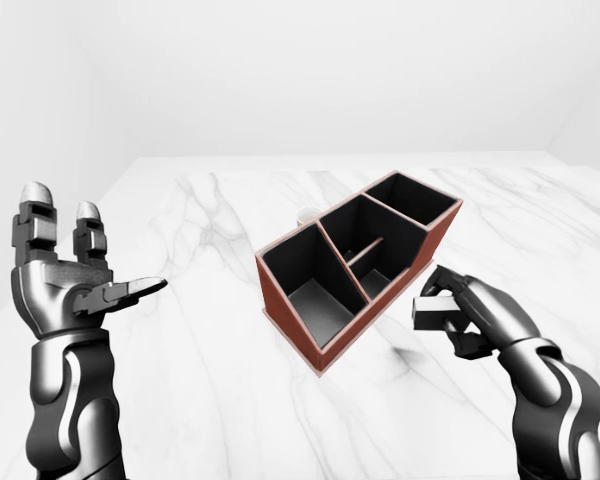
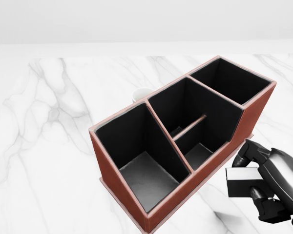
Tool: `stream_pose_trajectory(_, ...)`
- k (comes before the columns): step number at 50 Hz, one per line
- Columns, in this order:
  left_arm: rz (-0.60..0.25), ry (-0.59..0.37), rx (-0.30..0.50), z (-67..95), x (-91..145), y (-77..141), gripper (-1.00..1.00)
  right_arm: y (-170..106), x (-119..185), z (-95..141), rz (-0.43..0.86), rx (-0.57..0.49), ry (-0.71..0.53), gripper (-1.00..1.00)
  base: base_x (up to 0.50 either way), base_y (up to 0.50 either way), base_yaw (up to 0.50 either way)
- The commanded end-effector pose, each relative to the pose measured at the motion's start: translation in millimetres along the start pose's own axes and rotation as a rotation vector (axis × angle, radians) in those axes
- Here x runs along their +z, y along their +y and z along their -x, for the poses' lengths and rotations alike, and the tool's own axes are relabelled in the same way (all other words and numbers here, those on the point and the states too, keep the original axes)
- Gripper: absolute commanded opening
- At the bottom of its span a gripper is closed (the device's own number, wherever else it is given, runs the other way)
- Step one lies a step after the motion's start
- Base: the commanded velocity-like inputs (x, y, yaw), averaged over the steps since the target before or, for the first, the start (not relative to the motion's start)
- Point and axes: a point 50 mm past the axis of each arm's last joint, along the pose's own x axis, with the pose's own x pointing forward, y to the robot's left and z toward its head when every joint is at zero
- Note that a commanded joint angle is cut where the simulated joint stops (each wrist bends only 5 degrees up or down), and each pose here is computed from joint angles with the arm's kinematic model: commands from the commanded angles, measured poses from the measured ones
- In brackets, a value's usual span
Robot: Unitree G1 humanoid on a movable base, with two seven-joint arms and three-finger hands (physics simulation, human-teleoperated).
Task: Pick up the book and place it in the left compartment of the caddy.
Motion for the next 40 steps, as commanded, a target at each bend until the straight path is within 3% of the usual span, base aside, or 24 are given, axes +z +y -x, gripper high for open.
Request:
stream_pose_trajectory(1,-0.002,0.004,0.000,0.1,-1,0,1.00,-18,17,8,0.066,-0.103,-0.035,-1.00,0.00,0.00,0.00)
stream_pose_trajectory(17,-0.001,0.001,0.001,-0.3,0,0,1.00,-42,45,19,0.212,-0.265,-0.054,-1.00,0.00,0.00,0.00)
stream_pose_trajectory(20,0.000,0.000,-0.003,0.3,0,0,1.00,-57,54,26,0.279,-0.363,-0.043,-1.00,0.00,0.00,0.00)
stream_pose_trajectory(23,0.000,0.000,-0.003,0.3,0,0,1.00,-57,54,26,0.277,-0.368,-0.038,-1.00,0.00,0.00,0.00)
stream_pose_trajectory(33,-0.001,-0.003,-0.001,0.4,1,0,1.00,-83,81,53,0.375,-0.625,-0.013,-1.00,0.00,0.00,0.00)
stream_pose_trajectory(40,-0.001,-0.003,-0.002,0.8,1,-1,1.00,-85,93,65,0.412,-0.682,-0.057,-1.00,0.00,0.00,0.00)
